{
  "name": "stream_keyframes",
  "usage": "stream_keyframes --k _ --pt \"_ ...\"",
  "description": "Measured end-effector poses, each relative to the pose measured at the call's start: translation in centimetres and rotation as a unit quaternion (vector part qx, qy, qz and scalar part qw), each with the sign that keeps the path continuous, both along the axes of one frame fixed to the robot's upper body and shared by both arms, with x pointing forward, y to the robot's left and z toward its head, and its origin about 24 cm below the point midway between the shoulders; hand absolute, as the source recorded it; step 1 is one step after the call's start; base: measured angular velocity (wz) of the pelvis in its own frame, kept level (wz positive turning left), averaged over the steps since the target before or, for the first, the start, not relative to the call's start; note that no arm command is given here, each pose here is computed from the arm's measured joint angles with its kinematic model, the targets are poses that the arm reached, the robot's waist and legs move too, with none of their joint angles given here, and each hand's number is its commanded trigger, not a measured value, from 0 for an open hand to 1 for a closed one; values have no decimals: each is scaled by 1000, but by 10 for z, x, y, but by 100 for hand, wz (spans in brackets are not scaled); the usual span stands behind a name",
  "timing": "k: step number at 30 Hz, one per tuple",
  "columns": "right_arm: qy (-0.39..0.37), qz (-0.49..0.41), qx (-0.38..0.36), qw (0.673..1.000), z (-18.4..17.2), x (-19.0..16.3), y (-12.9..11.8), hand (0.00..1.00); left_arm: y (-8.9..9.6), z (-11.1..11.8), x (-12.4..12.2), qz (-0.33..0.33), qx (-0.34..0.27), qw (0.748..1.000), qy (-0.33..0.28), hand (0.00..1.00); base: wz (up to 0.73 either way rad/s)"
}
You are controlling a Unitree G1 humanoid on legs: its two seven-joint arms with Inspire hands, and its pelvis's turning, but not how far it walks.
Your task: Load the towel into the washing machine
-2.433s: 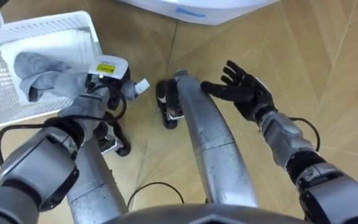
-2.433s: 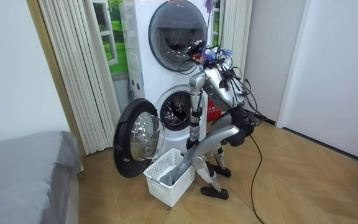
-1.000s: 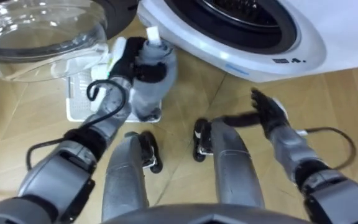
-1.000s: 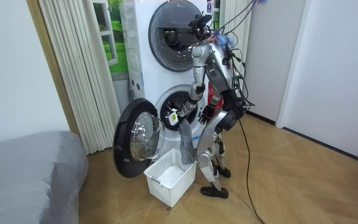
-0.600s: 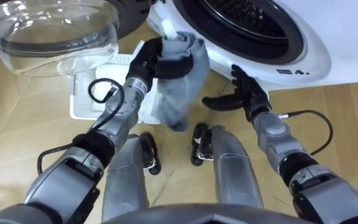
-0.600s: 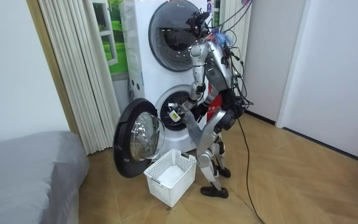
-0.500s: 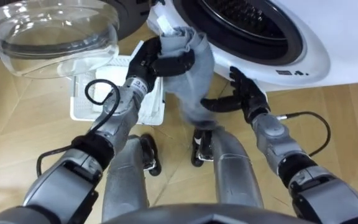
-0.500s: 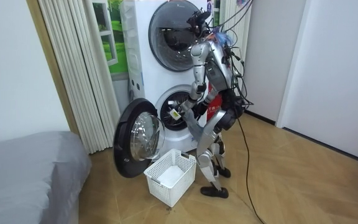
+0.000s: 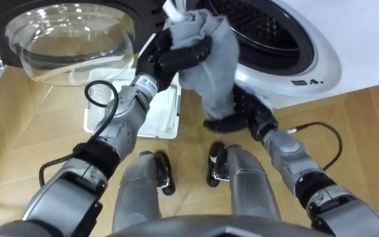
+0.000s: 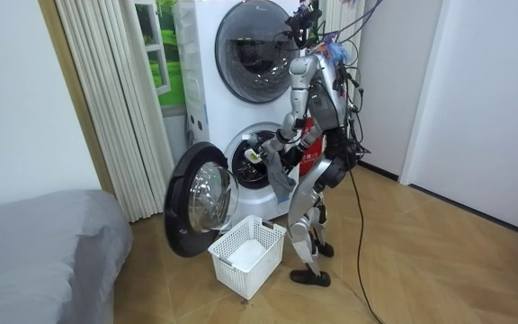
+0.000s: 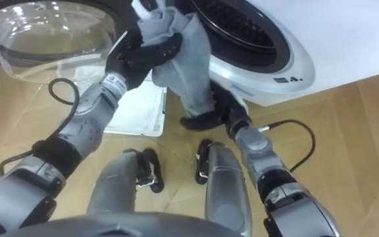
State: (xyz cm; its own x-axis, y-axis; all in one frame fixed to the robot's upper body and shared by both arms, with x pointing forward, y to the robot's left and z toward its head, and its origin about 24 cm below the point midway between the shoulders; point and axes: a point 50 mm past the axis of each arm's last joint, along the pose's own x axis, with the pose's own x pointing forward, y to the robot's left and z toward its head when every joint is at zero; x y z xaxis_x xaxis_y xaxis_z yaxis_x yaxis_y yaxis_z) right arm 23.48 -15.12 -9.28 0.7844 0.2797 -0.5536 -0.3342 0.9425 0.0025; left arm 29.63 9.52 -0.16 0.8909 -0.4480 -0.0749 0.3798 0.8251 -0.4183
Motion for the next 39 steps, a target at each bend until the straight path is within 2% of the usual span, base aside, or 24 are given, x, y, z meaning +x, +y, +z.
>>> stream_keyframes --k 8,12,13,14,15,26,33,34,35,39 --pt "32 34 20 999 -2 -1 3 0 -3 -2 -2 -18 -94 995 40 100 0" --pt "30 38 17 999 0 3 3 0 -4 -7 -6 -15 -169 983 76 100 3" --pt "31 40 14 999 1 4 4 6 -4 -8 -6 -13 -182 980 83 100 0" --pt "32 40 13 999 1 5 3 80 -4 -8 -6 -13 -186 979 84 100 0" --pt "34 41 11 999 1 6 3 100 -4 -8 -7 -13 -196 977 88 100 0" --pt "58 42 -11 997 -3 4 1 100 -14 -14 -14 -32 -219 969 111 100 0" --pt "53 39 -29 997 -3 6 1 100 -11 -16 -15 -19 -240 963 119 100 0" --pt "52 38 -32 997 -3 6 1 100 -11 -16 -15 -19 -241 963 120 57 0" --pt "52 39 -33 997 -3 6 1 100 -11 -16 -15 -18 -241 963 120 0 0" --pt "59 33 -39 997 -5 4 -1 100 -9 -18 -16 -16 -242 961 130 0 0"
